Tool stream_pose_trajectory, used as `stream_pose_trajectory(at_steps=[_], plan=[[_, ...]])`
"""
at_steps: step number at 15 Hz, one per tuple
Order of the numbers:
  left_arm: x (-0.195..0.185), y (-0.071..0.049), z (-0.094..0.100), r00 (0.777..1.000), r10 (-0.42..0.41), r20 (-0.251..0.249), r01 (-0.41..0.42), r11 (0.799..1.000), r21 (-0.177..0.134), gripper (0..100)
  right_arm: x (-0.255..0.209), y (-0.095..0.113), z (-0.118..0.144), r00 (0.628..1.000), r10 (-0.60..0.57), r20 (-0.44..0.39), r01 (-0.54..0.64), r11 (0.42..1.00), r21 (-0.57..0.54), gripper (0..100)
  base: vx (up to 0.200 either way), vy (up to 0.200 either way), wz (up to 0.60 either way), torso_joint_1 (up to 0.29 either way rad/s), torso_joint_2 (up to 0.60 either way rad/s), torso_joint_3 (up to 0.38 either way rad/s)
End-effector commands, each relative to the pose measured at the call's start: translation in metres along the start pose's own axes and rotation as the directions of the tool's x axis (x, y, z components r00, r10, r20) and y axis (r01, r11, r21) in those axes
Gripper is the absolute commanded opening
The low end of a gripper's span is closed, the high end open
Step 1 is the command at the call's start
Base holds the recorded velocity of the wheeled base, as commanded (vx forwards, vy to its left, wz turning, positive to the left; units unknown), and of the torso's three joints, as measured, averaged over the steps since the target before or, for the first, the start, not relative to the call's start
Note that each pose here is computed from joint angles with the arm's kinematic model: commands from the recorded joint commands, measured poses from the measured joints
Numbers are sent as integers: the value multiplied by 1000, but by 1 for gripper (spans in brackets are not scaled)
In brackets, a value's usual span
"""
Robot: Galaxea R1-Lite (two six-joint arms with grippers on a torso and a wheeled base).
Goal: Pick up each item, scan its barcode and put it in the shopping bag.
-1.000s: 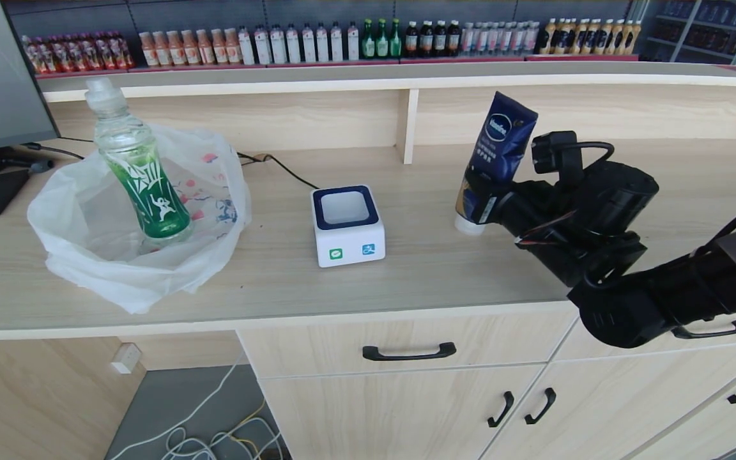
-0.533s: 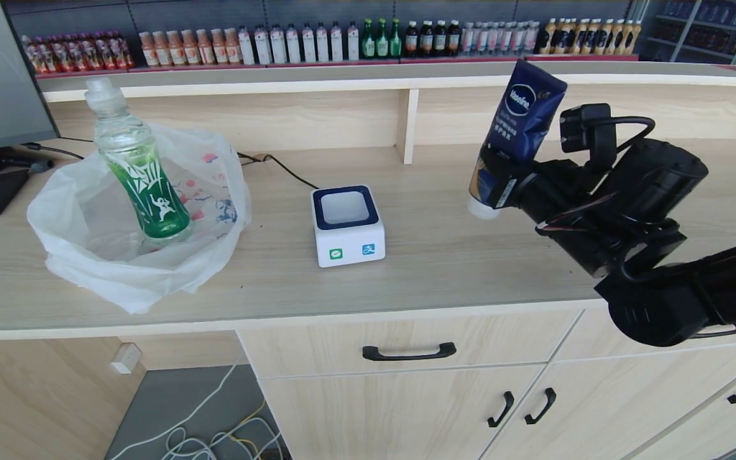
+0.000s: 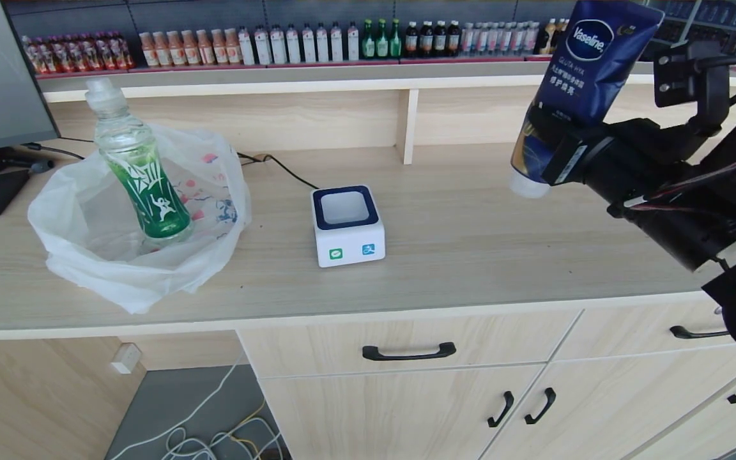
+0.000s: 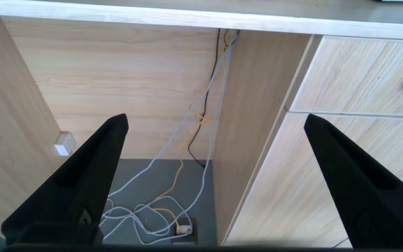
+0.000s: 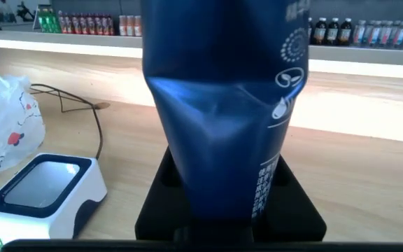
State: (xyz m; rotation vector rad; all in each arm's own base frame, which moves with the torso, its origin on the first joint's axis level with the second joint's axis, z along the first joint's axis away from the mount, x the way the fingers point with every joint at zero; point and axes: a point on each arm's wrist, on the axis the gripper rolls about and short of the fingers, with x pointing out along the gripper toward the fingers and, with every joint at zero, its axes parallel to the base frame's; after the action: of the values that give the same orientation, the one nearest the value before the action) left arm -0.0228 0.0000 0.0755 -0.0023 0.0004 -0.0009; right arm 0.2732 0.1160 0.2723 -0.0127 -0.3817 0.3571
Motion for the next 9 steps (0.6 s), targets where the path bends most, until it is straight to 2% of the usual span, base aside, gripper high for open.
stream_pose_trajectory(at_steps=[1,5,9], plan=[[0,0,0,1000,1,0,-1,1000,-1,100,-29,-3,25,999,0,47,0,1000,10,0,0,0,0,0,0,0],[0,0,0,1000,-1,0,1,1000,-1,100,-52,-4,35,998,-5,65,-1,996,90,0,0,0,0,0,0,0],[0,0,0,1000,-1,0,1,1000,-1,100,-87,-4,20,1000,6,-15,-3,983,184,0,0,0,0,0,0,0]])
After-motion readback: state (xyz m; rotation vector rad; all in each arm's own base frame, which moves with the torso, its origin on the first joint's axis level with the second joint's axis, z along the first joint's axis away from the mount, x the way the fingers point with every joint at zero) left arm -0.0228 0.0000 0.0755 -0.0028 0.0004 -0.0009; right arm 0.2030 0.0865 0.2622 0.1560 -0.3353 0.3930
